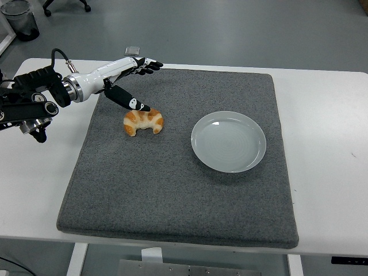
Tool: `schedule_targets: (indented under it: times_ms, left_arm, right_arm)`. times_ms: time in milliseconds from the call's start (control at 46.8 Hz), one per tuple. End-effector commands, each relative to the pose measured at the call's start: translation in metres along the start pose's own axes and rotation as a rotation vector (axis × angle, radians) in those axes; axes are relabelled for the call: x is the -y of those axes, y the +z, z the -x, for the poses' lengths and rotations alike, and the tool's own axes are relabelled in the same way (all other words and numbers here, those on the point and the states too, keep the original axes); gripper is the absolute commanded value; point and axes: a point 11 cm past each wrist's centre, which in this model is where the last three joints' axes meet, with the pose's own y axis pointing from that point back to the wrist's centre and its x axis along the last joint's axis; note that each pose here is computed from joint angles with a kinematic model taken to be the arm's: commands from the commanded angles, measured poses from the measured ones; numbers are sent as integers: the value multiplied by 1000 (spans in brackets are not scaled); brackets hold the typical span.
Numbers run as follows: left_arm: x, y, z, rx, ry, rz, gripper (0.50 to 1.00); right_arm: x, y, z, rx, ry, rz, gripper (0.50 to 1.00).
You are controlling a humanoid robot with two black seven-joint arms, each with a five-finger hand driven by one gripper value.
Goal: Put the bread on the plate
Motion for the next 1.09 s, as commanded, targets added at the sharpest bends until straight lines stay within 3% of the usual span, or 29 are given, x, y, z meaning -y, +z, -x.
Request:
schedule_targets:
  times_ms: [0,321,855,1068]
  left_arm:
    - [-2,-3,4,43,-22,-2,981]
    - [-7,-16,16,226,-12,13,984]
    - [10,-48,47,216,-26,-30,984]
    - [15,-61,45,195,27,-42,981]
  right_arm:
    - [0,0,0,1,0,0,938]
    - [0,1,0,-1,0,2,938]
    - [0,0,0,1,0,0,938]
    - [0,0,0,1,0,-1,938]
